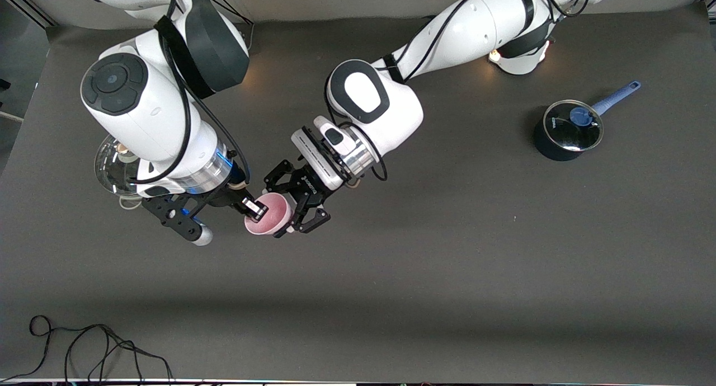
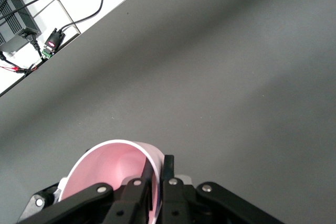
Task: Transfer pink cup from left to right arm
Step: 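Close the right gripper on the cup rim and open the left gripper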
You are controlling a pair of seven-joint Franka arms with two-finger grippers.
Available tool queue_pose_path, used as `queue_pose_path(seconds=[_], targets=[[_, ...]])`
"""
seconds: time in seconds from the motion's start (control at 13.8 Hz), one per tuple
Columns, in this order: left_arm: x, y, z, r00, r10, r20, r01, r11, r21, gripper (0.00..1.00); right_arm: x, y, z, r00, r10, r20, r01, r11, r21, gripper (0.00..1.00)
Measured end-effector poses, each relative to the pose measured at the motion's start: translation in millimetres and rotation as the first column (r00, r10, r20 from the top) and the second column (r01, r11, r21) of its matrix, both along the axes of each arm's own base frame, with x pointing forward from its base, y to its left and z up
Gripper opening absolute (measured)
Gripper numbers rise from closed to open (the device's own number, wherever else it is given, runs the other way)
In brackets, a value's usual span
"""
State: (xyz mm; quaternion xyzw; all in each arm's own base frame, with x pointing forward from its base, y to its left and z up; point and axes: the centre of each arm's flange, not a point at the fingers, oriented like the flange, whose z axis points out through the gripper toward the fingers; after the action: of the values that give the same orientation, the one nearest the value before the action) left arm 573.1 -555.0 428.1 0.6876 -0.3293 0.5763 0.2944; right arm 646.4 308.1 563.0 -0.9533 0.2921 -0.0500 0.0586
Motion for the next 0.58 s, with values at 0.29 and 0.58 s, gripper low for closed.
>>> queue_pose_path(seconds=[0.29, 0.58], targets=[[1, -1, 1, 1.000, -0.007, 0.006, 0.007, 1.000, -0.002, 0.70, 0, -1, 1, 1.000, 0.015, 0.001, -0.015, 1.000, -0.004, 0.08], [6, 4, -1, 1.000, 0.001, 0.020, -0.002, 1.000, 0.012, 1.00, 17, -42, 5, 0.999, -0.042, 0.025, 0.043, 0.998, -0.040, 0.06]])
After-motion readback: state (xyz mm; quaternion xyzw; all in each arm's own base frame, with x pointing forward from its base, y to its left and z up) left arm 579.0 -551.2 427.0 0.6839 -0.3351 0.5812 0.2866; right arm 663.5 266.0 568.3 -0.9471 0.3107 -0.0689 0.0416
